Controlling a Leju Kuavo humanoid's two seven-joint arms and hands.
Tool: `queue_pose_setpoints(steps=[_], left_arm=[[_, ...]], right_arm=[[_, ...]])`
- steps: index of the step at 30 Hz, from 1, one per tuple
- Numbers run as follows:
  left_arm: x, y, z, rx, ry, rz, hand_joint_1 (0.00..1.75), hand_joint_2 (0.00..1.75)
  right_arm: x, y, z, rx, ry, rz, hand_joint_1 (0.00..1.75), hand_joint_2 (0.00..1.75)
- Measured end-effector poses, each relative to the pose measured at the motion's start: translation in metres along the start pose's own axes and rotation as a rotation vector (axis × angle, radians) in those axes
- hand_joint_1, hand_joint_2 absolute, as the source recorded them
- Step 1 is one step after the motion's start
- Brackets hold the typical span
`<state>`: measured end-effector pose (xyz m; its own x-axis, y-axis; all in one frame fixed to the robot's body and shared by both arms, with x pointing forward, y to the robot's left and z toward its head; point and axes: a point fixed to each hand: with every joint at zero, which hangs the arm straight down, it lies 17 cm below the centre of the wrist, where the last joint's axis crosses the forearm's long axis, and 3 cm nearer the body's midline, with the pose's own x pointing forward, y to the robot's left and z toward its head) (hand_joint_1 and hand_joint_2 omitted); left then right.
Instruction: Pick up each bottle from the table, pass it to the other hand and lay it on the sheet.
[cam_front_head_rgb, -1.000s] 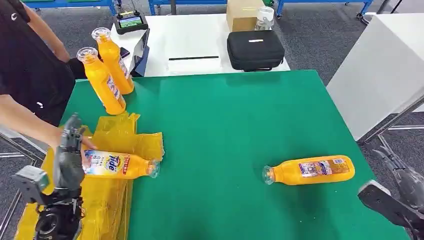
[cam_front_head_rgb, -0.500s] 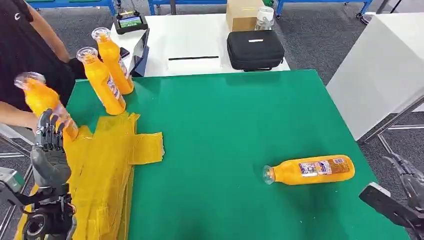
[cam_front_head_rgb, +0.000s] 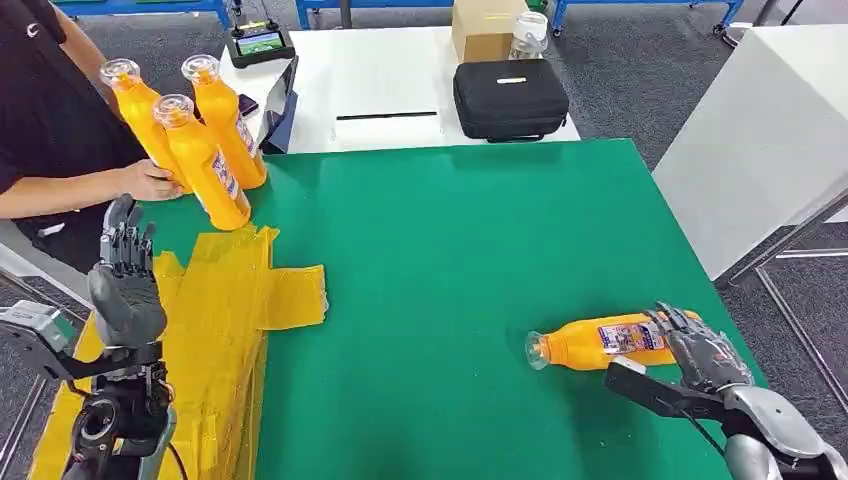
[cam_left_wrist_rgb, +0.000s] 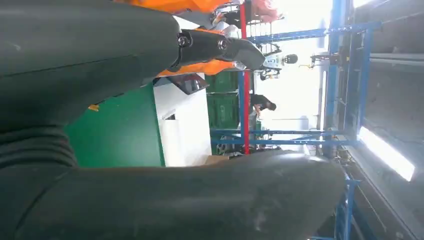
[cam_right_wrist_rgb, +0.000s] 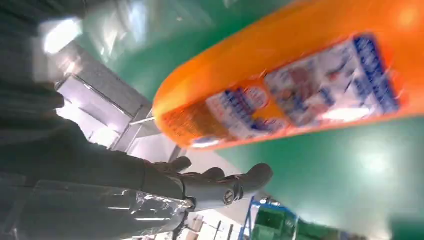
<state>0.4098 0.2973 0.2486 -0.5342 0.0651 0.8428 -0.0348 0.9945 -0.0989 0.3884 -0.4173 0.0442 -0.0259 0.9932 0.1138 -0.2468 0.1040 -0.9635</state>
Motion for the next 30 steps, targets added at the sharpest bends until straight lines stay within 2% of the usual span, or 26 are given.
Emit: queue_pose_setpoints(steps=[9,25,30], left_arm=[[0.0,0.002,-0.007,0.016,-0.003,0.035,0.0,0.0],[-0.006,0.002,-0.013,0.018,0.006,0.06,0.0,0.0],[-0.006,0.001,-0.013,0.016,0.009,0.071,0.0,0.0]], right_arm=[[0.02,0.01,-0.024,0.05,-0.047,0.038,0.0,1.75],[0.01,0.023,-0.039,0.113,-0.036,0.099,0.0,1.75],[-0.001,0.023,-0.038,0.097,0.014,0.166,0.0,1.75]])
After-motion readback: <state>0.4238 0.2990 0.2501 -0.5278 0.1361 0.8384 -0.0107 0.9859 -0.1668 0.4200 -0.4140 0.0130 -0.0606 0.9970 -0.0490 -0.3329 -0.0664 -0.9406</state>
